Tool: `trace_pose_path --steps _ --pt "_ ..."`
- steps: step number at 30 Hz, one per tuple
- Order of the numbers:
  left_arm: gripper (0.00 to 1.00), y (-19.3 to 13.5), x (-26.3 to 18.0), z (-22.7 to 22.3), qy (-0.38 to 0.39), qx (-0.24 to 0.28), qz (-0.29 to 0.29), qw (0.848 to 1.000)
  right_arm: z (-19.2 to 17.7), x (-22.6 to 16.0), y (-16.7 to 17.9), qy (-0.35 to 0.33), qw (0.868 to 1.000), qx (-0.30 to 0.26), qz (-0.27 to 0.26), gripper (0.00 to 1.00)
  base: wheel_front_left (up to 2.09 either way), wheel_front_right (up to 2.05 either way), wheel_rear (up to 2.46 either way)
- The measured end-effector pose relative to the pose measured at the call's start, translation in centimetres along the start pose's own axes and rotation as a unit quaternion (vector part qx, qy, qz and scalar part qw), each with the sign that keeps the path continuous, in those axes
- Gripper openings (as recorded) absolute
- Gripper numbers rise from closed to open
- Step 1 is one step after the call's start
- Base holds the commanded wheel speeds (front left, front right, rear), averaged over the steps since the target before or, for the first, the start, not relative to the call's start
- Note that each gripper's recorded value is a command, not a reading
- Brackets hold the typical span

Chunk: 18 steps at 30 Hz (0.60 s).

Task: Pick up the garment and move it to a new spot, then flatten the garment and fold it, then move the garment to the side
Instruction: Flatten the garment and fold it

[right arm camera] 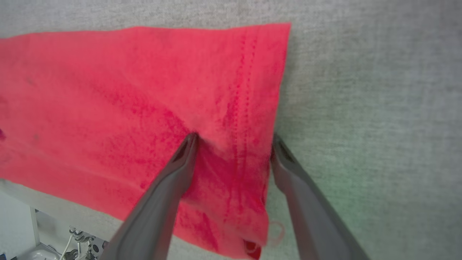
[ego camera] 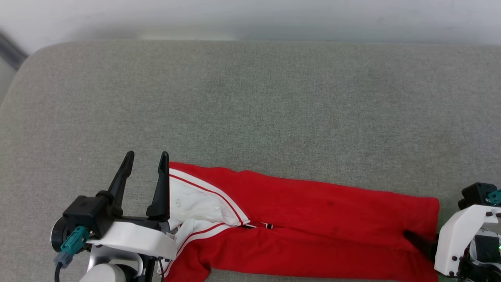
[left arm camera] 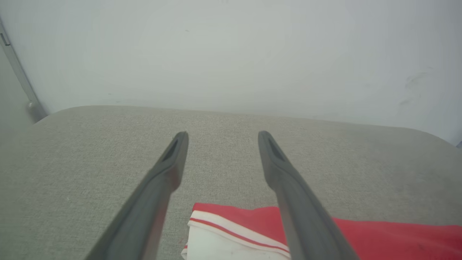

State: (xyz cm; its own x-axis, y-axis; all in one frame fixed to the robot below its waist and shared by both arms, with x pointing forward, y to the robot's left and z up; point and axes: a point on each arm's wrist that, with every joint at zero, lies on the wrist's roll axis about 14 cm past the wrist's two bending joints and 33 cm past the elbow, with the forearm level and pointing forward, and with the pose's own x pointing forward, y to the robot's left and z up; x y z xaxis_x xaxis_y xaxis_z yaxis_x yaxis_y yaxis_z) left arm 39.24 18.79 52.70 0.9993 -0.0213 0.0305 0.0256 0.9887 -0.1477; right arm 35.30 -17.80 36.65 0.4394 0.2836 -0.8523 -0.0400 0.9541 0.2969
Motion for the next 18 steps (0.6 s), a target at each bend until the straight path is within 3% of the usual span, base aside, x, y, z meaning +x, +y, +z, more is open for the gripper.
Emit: trace_pose_path --steps 3,4,5,6,18 --pt "1.0 0.2 0.4 -0.4 0.004 0.003 0.002 1.0 -0.4 0.9 0.0 0.013 1.0 0.006 0.004 1.0 0.0 0.0 0.0" --pt "1.0 0.2 0.4 -0.5 0.006 0.004 0.001 1.0 -0.6 1.0 0.0 0.017 1.0 0.009 0.006 0.73 0.0 0.0 0.0" --pt "1.0 0.2 0.5 -0.6 0.007 0.005 0.001 1.0 -0.7 1.1 0.1 0.018 1.0 0.01 0.007 0.32 0.0 0.0 0.0" --pt "1.0 0.1 0.5 -0.6 0.008 0.005 0.0 1.0 -0.7 1.1 0.1 0.017 1.0 0.013 0.01 0.0 0.0 0.0 0.0" --pt "1.0 -0.4 0.4 0.4 -0.01 0.027 -0.009 1.0 2.3 -1.5 0.2 -0.051 0.998 -0.021 0.008 0.0 0.0 0.0 0.0"
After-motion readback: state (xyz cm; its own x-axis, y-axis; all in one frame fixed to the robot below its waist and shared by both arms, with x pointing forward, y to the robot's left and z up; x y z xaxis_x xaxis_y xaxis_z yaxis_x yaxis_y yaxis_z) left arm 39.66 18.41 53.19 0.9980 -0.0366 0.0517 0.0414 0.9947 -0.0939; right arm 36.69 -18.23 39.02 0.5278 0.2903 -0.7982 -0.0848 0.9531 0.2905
